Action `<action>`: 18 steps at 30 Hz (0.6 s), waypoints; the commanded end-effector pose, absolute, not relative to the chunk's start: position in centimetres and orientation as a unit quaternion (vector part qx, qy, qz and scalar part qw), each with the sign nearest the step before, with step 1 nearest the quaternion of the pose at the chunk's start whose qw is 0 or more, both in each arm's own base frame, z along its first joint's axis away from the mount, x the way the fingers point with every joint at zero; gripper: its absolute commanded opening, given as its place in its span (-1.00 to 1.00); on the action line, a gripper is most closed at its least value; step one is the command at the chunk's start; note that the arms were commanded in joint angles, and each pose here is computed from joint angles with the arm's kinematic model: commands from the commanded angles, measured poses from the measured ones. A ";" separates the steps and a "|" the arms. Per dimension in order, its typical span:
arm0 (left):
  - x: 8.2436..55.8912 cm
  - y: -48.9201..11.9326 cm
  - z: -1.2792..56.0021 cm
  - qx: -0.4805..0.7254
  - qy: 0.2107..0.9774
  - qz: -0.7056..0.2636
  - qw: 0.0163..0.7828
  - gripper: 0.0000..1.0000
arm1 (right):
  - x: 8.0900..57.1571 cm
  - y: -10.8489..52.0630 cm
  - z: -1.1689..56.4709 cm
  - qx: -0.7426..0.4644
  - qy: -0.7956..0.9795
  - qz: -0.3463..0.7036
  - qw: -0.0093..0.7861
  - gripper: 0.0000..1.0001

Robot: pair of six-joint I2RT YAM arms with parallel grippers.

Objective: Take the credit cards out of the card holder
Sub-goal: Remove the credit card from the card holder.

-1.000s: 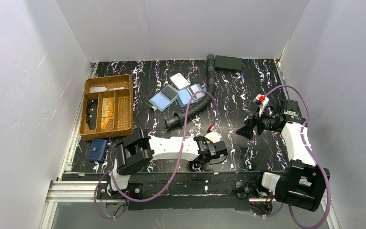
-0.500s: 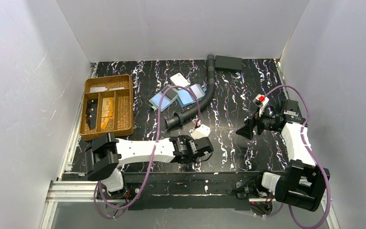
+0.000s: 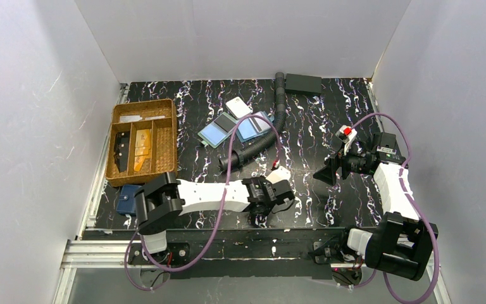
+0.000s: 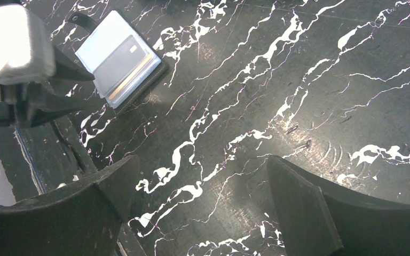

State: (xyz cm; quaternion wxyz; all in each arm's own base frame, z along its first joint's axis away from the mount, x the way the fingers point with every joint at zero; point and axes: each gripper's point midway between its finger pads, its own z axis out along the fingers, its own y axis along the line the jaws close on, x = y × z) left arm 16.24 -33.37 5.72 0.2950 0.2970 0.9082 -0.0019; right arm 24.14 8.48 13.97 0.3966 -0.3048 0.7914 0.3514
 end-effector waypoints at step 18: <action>18.0 -32.3 4.3 0.303 0.899 0.089 0.304 -0.17 | 24.1 8.8 14.4 -0.312 0.781 0.360 0.403 0.97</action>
